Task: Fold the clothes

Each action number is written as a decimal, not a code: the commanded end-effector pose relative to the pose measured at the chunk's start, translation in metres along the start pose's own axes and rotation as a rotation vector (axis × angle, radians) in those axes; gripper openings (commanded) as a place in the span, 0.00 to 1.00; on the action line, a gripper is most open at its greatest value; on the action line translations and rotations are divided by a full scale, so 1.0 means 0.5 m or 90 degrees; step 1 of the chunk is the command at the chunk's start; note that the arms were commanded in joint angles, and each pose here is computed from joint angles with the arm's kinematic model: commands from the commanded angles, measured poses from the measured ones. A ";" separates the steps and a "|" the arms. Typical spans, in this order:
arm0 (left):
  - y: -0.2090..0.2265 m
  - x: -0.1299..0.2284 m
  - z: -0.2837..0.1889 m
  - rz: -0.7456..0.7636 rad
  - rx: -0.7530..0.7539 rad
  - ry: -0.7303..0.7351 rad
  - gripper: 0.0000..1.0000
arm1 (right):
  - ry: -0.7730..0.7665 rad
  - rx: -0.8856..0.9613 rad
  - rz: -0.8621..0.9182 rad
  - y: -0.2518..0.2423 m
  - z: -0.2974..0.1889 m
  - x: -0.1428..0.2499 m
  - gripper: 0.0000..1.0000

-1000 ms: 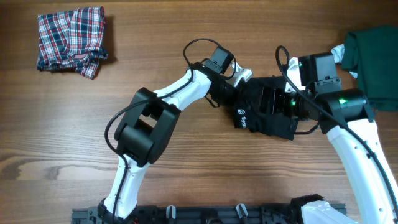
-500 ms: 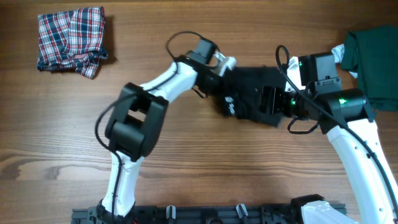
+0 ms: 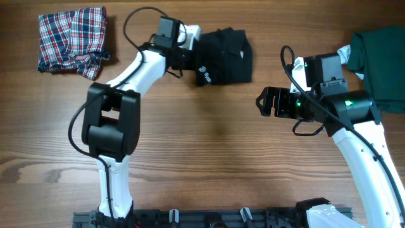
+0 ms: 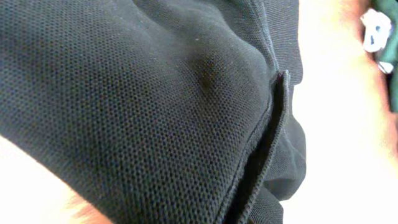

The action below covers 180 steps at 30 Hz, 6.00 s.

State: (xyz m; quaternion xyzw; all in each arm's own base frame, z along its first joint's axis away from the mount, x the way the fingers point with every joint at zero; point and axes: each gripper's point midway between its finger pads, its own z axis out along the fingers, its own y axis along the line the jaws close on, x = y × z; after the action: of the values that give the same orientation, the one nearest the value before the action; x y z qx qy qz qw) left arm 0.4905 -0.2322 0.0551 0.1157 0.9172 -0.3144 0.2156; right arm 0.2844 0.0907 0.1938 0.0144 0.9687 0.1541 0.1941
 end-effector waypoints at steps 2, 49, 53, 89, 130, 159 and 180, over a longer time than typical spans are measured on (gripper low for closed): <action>0.092 -0.069 -0.079 -0.005 -0.087 -0.079 0.04 | -0.021 -0.007 -0.001 0.006 -0.018 -0.010 1.00; 0.624 -0.105 -0.707 -0.276 -0.383 -0.341 0.07 | -0.008 -0.005 0.035 0.003 -0.017 0.000 1.00; 0.624 -0.102 -0.706 -0.277 -0.381 -0.338 0.04 | -0.009 -0.005 0.035 0.004 -0.017 -0.001 1.00; 0.622 -0.142 -0.600 -0.282 -0.409 -0.333 0.04 | -0.011 -0.031 0.048 0.018 -0.018 -0.005 1.00; 0.706 -0.117 -0.681 -0.331 -0.593 -0.381 0.07 | -0.022 -0.034 0.046 0.020 -0.018 -0.014 1.00; 0.593 -0.261 -0.614 -0.197 -0.553 -0.461 0.17 | -0.025 -0.052 0.059 0.030 -0.019 -0.017 1.00; 0.703 -0.199 -0.606 -0.241 -0.582 -0.438 0.31 | -0.017 -0.050 0.061 0.029 -0.019 -0.011 1.00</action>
State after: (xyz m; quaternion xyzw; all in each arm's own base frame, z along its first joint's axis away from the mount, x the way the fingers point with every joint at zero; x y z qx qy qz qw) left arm 0.6145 0.2055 0.0742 -0.2553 0.8612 0.0394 0.4378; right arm 0.2859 0.0993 0.1982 0.0535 0.9622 0.1882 0.1894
